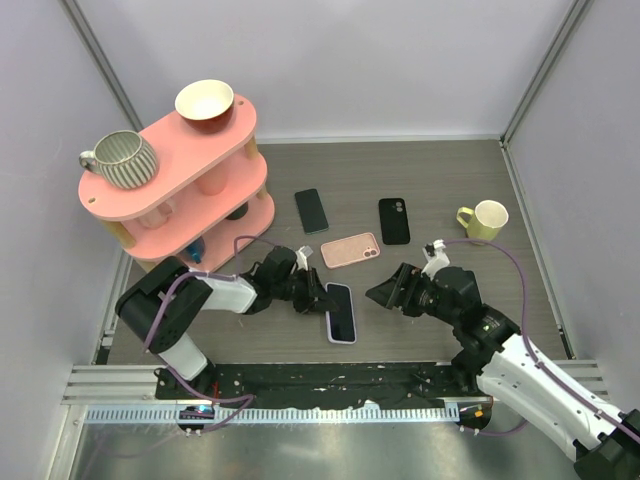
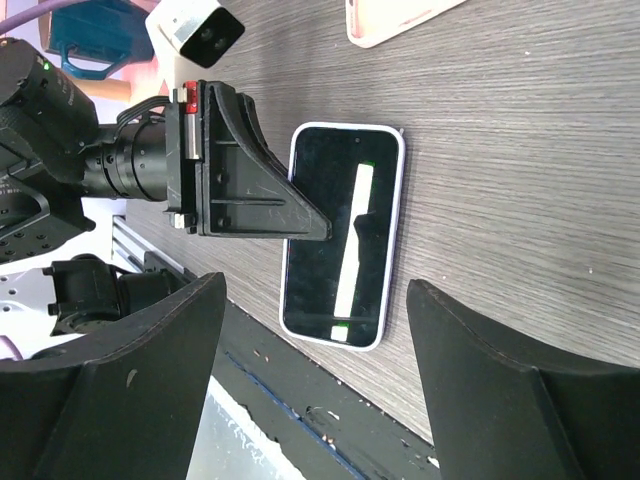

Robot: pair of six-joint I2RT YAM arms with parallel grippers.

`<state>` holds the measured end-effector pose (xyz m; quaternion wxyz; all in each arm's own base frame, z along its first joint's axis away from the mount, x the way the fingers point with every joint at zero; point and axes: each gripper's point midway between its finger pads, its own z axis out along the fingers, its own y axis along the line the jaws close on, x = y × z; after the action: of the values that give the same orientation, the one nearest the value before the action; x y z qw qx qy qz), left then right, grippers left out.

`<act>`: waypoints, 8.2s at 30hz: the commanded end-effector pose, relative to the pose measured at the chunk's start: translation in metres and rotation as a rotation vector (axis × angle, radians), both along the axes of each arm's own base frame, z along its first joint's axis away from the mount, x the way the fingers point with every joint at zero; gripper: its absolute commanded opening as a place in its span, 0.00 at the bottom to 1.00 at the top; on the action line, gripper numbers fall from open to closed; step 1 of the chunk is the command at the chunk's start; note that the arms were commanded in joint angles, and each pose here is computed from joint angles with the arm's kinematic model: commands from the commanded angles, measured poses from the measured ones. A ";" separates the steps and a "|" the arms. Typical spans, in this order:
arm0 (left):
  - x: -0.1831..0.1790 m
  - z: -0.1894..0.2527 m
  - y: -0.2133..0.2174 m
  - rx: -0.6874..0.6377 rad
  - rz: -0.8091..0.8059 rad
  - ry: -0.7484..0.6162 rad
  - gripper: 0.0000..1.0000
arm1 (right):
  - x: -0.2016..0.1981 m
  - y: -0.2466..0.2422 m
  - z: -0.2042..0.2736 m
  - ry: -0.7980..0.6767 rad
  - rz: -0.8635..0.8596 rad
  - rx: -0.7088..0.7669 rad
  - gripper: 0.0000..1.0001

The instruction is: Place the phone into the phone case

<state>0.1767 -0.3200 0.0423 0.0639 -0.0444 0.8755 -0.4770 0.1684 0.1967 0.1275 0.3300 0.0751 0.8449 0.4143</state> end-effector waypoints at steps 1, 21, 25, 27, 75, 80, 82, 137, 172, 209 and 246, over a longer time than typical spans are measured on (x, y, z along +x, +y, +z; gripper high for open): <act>0.013 -0.001 -0.001 0.057 0.001 -0.035 0.17 | 0.009 -0.003 0.025 -0.084 -0.019 -0.003 0.79; 0.032 0.035 0.051 0.366 0.084 -0.213 0.64 | 0.035 -0.053 0.023 0.053 -0.385 -0.152 0.78; 0.035 0.077 0.055 0.352 0.045 -0.337 0.95 | 0.027 -0.105 0.008 0.212 -0.700 -0.252 0.78; 0.036 0.091 0.059 0.368 0.028 -0.378 1.00 | 0.028 -0.129 0.015 0.221 -0.875 -0.255 0.77; 0.020 0.153 0.134 0.493 0.133 -0.646 1.00 | 0.131 -0.136 -0.014 0.087 -0.003 -1.147 0.77; 0.018 0.154 0.132 0.474 0.133 -0.649 1.00 | 0.124 -0.179 -0.022 0.141 -0.022 -1.186 0.79; 0.019 0.153 0.132 0.473 0.131 -0.647 1.00 | 0.124 -0.191 -0.023 0.179 -0.028 -1.142 0.79; 0.012 0.138 0.114 0.463 0.015 -0.600 1.00 | 0.105 -0.232 -0.108 0.388 0.200 -0.980 0.96; 0.017 0.158 0.122 0.439 0.083 -0.696 0.97 | 0.182 -0.111 -0.049 0.256 0.111 -0.640 0.53; 0.181 0.066 -0.037 0.598 -0.786 -1.043 0.71 | 0.142 -0.118 -0.052 0.308 -0.156 -0.569 0.45; 0.197 0.060 -0.063 0.486 -0.388 -0.661 0.00 | 0.147 -0.135 -0.052 0.336 -0.204 -0.587 0.42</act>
<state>0.3834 -0.3600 0.0463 0.2333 0.4019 0.8667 -0.1812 0.2998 0.0641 0.0579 0.2041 0.1232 0.9669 0.0910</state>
